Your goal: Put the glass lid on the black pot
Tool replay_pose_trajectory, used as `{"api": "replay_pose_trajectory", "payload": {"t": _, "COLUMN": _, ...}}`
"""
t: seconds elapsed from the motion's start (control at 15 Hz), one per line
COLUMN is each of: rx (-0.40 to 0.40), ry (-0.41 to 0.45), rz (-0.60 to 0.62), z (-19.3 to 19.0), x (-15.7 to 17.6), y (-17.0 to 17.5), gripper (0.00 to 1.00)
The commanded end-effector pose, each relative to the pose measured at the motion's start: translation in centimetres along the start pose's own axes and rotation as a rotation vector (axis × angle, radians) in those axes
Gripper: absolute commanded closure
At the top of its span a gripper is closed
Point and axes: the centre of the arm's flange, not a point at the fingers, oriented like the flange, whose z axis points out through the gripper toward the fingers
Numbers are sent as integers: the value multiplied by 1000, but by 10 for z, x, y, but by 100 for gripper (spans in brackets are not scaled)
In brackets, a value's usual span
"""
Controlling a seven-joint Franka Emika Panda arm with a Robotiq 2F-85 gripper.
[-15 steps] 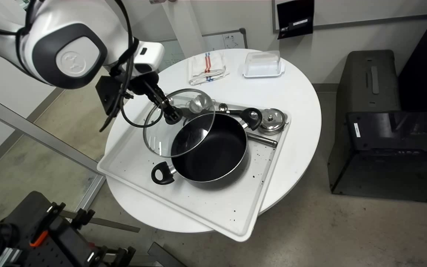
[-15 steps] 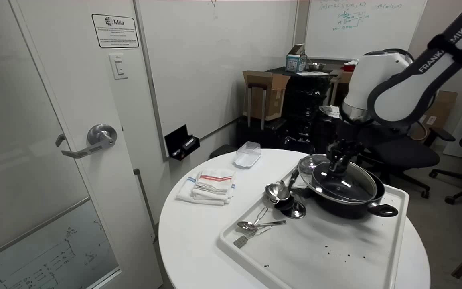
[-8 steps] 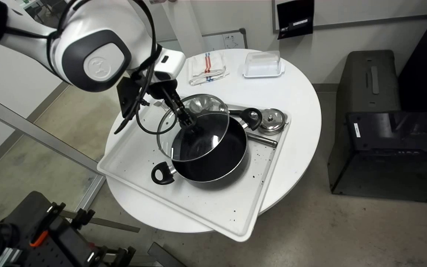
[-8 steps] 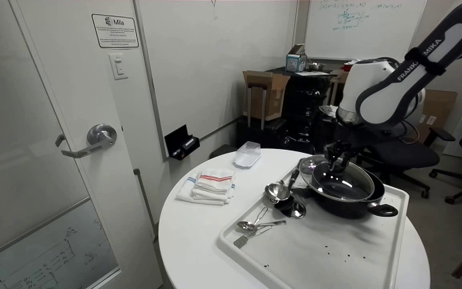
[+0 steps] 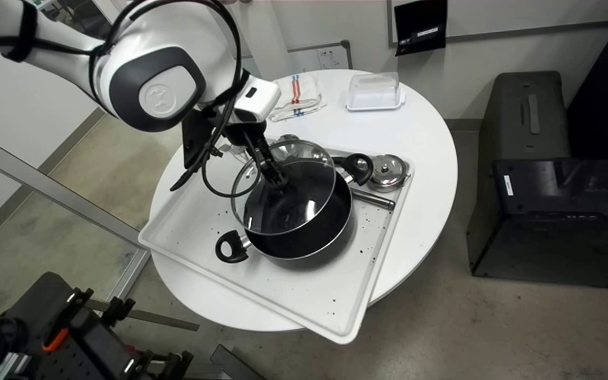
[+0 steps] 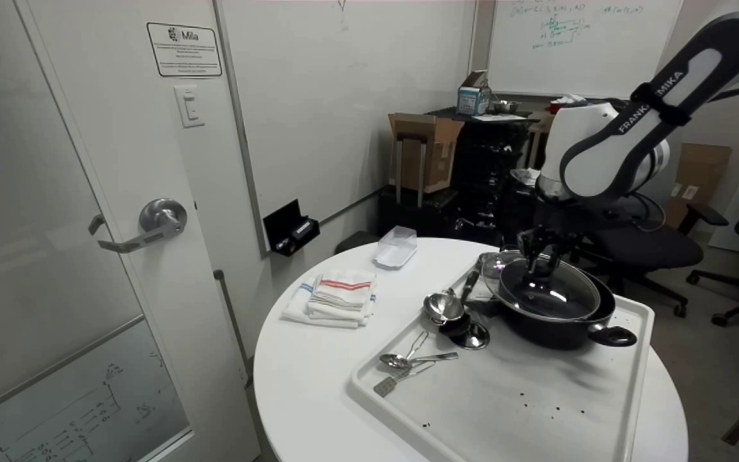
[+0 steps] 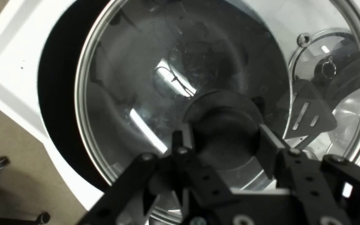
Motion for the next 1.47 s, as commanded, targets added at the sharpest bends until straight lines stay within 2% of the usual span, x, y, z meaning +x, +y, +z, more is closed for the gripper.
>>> {"api": "replay_pose_trajectory", "payload": {"t": 0.0, "rx": 0, "ry": -17, "rz": 64, "z": -6, "x": 16, "y": 5, "gripper": 75}}
{"api": "replay_pose_trajectory", "payload": {"t": 1.13, "rx": -11, "ry": -66, "rz": 206, "z": 12, "x": 35, "y": 38, "gripper": 75}}
{"api": "replay_pose_trajectory", "payload": {"t": 1.4, "rx": -13, "ry": -82, "rz": 219, "z": 13, "x": 31, "y": 43, "gripper": 75}}
